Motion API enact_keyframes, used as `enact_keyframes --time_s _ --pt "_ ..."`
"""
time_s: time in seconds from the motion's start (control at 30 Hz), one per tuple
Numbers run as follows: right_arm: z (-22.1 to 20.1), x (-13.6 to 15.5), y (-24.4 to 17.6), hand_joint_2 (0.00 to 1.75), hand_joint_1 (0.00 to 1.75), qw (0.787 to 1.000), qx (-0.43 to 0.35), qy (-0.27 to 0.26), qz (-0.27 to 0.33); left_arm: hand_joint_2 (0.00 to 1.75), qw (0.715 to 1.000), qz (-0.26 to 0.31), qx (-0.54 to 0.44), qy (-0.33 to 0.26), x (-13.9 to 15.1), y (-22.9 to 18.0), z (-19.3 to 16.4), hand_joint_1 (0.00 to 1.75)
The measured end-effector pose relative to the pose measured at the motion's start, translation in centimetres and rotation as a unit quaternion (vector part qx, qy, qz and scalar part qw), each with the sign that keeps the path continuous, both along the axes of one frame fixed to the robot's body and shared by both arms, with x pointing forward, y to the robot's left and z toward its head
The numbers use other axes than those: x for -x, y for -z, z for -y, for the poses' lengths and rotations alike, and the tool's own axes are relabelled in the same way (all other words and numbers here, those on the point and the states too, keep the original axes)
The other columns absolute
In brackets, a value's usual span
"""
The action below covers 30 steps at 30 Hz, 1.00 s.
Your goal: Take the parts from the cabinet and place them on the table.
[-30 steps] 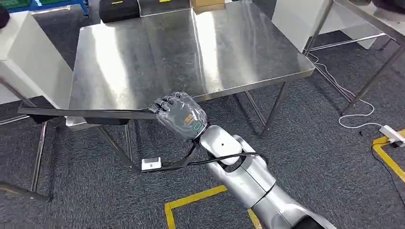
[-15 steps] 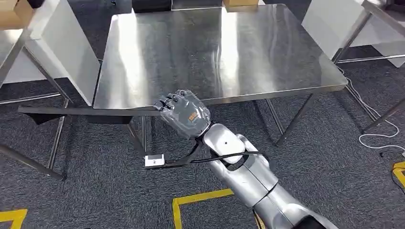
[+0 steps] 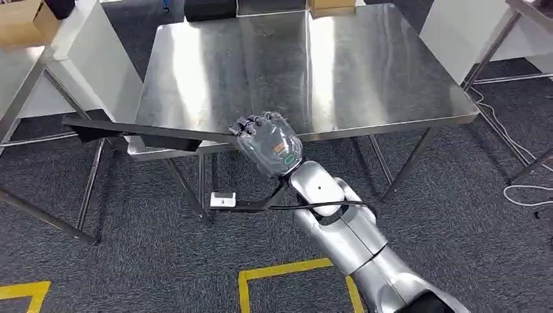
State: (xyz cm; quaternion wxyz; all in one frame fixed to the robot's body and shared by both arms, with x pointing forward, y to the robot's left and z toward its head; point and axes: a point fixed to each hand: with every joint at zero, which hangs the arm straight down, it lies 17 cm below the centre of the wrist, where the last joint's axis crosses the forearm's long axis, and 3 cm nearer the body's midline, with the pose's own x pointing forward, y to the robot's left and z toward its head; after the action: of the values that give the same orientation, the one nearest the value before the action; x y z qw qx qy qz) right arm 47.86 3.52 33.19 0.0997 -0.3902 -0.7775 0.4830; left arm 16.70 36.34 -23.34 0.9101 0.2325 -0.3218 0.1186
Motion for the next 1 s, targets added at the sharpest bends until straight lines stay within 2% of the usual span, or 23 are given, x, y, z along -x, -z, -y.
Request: enact_keyframes --time_s 0.07,0.27,0.4,1.0 --pt "1.1 -1.1 -0.8 1.75 1.73 1.000 0.002 0.018 0.011 1.75 1.000 0.000 0.000 0.000 0.0 0.0 -0.1 0.00" --pt "3.5 -3.2 0.8 1.75 1.73 0.998 0.010 0.055 -0.003 1.75 1.000 -0.004 0.005 0.000 0.5 0.2 0.7 0.00" --pt "4.7 -4.1 1.4 1.75 1.73 0.997 0.005 0.072 -0.012 1.75 1.000 -0.002 -0.002 -0.002 0.4 0.1 -0.1 0.00" --pt "6.5 -5.4 2.0 1.75 1.73 0.995 0.000 0.096 -0.020 1.75 1.000 0.002 -0.003 0.002 0.3 0.0 -0.2 0.00"
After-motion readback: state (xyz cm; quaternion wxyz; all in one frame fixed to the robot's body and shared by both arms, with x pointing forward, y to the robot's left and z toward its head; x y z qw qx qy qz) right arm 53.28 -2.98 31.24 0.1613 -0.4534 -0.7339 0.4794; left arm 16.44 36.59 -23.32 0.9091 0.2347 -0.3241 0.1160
